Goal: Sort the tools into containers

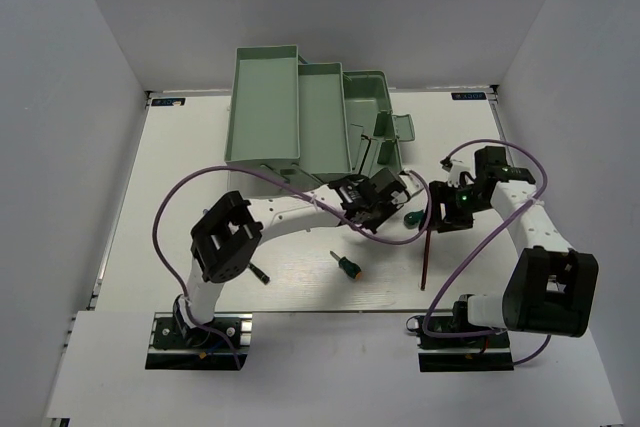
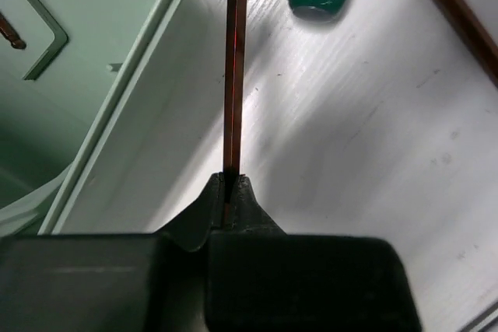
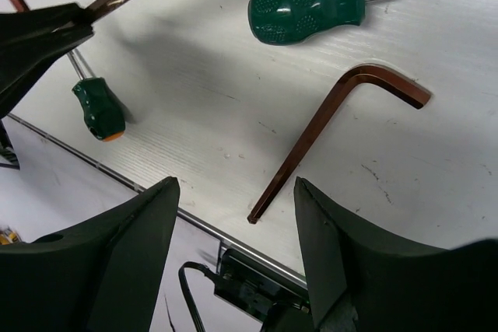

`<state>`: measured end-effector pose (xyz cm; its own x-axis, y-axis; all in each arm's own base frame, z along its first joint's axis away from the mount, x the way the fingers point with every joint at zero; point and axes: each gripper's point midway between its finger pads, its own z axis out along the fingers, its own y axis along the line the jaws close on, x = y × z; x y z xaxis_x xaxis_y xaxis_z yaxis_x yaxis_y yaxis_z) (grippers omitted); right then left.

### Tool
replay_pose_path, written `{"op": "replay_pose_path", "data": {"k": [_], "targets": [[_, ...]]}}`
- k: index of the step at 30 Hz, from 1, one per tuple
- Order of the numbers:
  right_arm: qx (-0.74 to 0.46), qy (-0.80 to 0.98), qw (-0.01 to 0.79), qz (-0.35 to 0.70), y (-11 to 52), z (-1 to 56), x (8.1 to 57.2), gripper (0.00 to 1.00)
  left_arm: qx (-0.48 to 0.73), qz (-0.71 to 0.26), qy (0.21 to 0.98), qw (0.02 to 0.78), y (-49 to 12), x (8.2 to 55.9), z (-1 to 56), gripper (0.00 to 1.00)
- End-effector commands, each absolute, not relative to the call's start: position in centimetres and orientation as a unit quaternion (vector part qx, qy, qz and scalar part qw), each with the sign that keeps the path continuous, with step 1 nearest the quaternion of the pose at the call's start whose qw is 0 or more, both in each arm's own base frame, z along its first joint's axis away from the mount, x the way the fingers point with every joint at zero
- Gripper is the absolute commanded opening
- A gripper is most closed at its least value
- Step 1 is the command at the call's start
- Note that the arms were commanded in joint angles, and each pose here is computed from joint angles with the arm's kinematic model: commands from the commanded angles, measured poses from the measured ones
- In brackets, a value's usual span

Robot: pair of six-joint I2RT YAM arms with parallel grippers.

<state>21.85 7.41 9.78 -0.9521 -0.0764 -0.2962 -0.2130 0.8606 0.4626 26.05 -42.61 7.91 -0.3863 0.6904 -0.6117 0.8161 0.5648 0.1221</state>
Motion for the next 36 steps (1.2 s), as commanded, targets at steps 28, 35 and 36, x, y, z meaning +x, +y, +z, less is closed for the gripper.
{"op": "replay_pose_path", "data": {"k": [28,35,36], "targets": [[-0.073,0.951,0.161,0.254,6.2,10.7,21.7,0.67,0.212,-0.176,0.827,0.491,-45.7,37.7,25.1,0.0],[-0.081,0.951,0.153,0.256,6.2,10.3,21.5,0.7,0.188,-0.147,0.85,0.47,-45.2,40.6,20.6,0.0],[-0.081,0.952,0.149,0.257,6.2,10.2,21.4,0.72,0.185,-0.141,0.853,0.466,-44.9,41.2,19.8,0.04]]}}
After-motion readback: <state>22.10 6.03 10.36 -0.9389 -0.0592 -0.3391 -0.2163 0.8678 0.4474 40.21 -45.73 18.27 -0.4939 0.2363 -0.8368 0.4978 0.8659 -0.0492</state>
